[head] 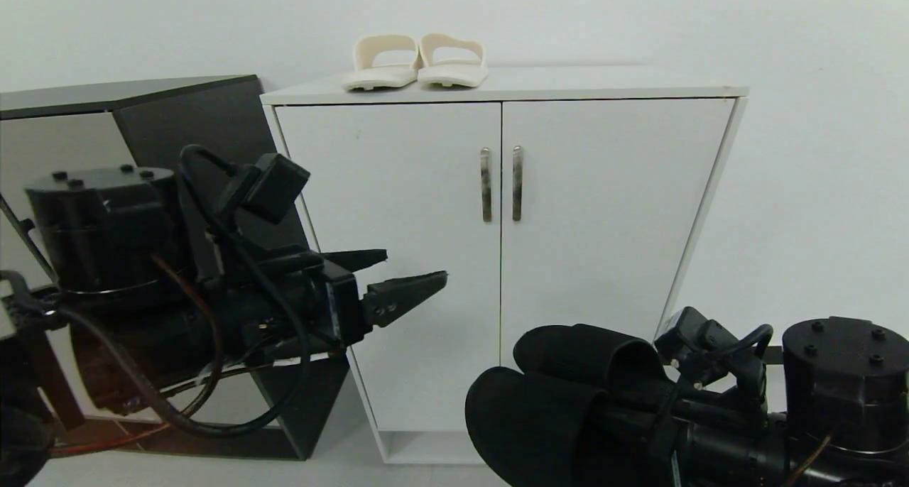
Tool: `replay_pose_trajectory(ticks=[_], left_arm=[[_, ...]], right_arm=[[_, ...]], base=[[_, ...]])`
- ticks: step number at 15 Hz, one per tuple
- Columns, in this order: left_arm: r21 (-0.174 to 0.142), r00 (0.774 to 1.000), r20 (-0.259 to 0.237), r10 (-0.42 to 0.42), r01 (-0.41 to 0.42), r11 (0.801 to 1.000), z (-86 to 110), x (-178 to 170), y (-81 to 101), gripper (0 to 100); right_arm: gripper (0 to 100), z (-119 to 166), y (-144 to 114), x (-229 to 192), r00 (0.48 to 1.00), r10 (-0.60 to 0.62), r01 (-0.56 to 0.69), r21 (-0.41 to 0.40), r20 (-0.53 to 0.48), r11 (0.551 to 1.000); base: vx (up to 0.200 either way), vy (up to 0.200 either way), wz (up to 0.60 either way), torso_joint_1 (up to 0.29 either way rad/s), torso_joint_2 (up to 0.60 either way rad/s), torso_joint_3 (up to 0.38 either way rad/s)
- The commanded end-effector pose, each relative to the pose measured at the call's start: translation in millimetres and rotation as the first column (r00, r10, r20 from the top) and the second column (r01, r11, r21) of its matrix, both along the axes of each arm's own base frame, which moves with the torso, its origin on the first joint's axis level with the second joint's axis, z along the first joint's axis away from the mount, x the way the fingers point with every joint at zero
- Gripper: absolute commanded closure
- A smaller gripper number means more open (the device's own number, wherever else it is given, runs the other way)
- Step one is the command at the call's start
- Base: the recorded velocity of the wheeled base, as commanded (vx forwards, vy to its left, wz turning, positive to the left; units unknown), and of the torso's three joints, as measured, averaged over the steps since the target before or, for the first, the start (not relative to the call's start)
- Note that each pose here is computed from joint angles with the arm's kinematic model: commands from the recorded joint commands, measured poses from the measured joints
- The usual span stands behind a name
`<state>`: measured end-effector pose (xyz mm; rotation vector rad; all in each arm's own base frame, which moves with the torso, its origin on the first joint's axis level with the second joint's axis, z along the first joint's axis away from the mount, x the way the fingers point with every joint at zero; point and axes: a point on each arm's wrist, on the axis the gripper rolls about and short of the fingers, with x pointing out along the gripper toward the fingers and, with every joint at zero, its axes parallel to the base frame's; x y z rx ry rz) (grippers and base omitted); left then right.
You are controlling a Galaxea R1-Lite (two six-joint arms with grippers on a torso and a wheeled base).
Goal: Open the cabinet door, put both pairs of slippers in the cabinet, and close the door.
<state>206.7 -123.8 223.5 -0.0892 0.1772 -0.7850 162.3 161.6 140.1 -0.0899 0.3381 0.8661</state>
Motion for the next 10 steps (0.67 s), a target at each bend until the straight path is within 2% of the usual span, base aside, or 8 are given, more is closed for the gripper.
replay_pose_trajectory(ticks=[1, 3, 6, 9, 10], left_arm=[[-0.036, 0.998, -0.014, -0.065, 0.064, 0.997, 8.5, 18.0, -33.2, 0], [-0.066, 0.996, 0.002, -0.089, 0.089, 0.994, 18.3, 40.2, -57.6, 0], [-0.08, 0.995, 0.001, -0.103, 0.103, 0.991, 15.8, 73.4, -82.6, 0], [-0.125, 0.983, -0.019, -0.184, 0.181, 0.976, 22.1, 93.6, -103.8, 0], [-0.132, 0.967, -0.033, -0.251, 0.245, 0.96, 21.4, 95.9, -106.6, 0]], right_arm=[[100, -3.6, -1.0, -1.1, 1.0, 0.0, 0.0, -0.011, -0.01, 1.0], [100, -4.0, -0.8, -0.9, 1.0, 0.001, -0.001, -0.01, -0.012, 1.0], [100, -5.7, -0.4, -0.6, 1.0, 0.003, -0.003, -0.015, -0.018, 1.0], [100, -8.4, 0.4, 1.4, 1.0, -0.004, 0.003, -0.023, -0.024, 1.0], [100, -8.4, 0.2, 1.7, 1.0, -0.005, 0.005, -0.023, -0.024, 1.0]], base=[[0.0, 0.0, 0.0, 0.0, 0.0, 0.0], [0.0, 0.0, 0.0, 0.0, 0.0, 0.0], [0.0, 0.0, 0.0, 0.0, 0.0, 0.0], [0.0, 0.0, 0.0, 0.0, 0.0, 0.0], [0.0, 0.0, 0.0, 0.0, 0.0, 0.0]])
